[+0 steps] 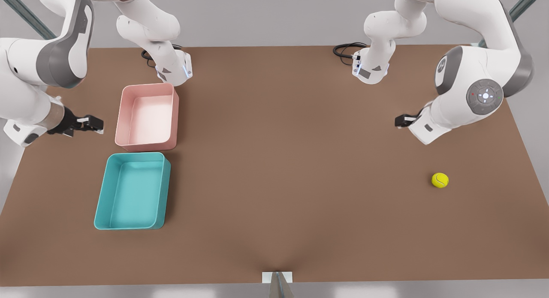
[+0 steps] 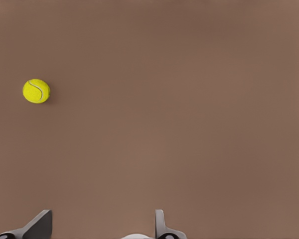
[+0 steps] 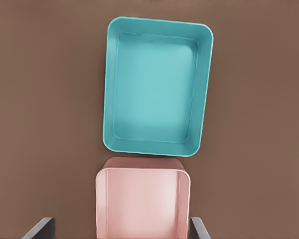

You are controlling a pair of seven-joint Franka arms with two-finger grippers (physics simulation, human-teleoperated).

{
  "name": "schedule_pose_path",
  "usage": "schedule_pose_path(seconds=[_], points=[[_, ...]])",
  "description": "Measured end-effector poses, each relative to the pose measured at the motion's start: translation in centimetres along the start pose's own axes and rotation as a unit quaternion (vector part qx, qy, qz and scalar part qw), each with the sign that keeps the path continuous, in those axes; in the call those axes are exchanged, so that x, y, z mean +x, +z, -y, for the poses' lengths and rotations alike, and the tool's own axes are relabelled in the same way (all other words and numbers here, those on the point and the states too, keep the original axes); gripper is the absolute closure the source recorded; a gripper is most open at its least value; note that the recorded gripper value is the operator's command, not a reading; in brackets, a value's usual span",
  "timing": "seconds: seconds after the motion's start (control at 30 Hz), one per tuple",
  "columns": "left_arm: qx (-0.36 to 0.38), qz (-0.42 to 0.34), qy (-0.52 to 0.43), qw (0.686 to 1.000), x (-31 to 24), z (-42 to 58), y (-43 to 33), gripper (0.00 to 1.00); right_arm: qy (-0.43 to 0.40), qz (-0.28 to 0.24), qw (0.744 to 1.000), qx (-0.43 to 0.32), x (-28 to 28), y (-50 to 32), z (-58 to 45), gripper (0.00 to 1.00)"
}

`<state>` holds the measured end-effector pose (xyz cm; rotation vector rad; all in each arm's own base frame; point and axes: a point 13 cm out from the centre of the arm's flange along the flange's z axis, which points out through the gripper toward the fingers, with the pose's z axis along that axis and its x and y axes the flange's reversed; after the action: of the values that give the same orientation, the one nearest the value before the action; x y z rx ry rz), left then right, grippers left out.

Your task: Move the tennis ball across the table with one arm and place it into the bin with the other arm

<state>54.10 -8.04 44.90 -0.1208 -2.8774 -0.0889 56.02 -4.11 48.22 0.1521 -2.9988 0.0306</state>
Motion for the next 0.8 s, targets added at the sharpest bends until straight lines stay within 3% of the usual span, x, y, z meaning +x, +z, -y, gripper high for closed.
schedule_pose_path(seconds=[0.03, 0.07, 0.1, 0.13, 0.27, 0.4, 0.6, 0.8], points=[[0.002, 0.011, 0.001, 1.0, -0.6, 0.2, -0.1, 0.0, -0.003, 0.009, 1.0, 0.002, -0.4, -0.2, 0.1, 0.0], [0.004, 0.021, 0.002, 1.0, -1.0, 0.4, -0.3, 0.08, -0.005, 0.016, 1.0, 0.003, -0.7, -0.4, 0.2, 0.0], [0.006, 0.029, 0.003, 1.0, -1.4, 0.5, -0.4, 0.74, -0.008, 0.022, 1.0, 0.004, -1.0, -0.5, 0.3, 0.0], [0.008, 0.031, 0.004, 0.999, -2.1, 0.6, -0.1, 0.79, -0.011, 0.026, 1.0, 0.005, -1.2, -0.6, 0.3, 0.0], [0.05, 0.007, -0.041, 0.998, -11.2, -8.9, 8.6, 0.79, -0.02, 0.028, 0.999, 0.006, -1.9, 0.1, 0.5, 0.0], [0.051, 0.01, -0.019, 0.998, -14.4, -21.2, 17.3, 0.79, -0.018, 0.015, 1.0, 0.004, -2.5, 2.0, 1.7, 0.0], [0.012, 0.035, 0.161, 0.986, -13.7, -30.7, 25.6, 0.79, -0.026, 0.001, 1.0, 0.002, -2.7, 3.5, 1.8, 0.0], [-0.053, 0.049, 0.381, 0.922, -14.1, -32.4, 31.5, 0.79, -0.031, -0.012, 0.999, 0.009, -2.6, 4.5, 2.3, 0.0]])
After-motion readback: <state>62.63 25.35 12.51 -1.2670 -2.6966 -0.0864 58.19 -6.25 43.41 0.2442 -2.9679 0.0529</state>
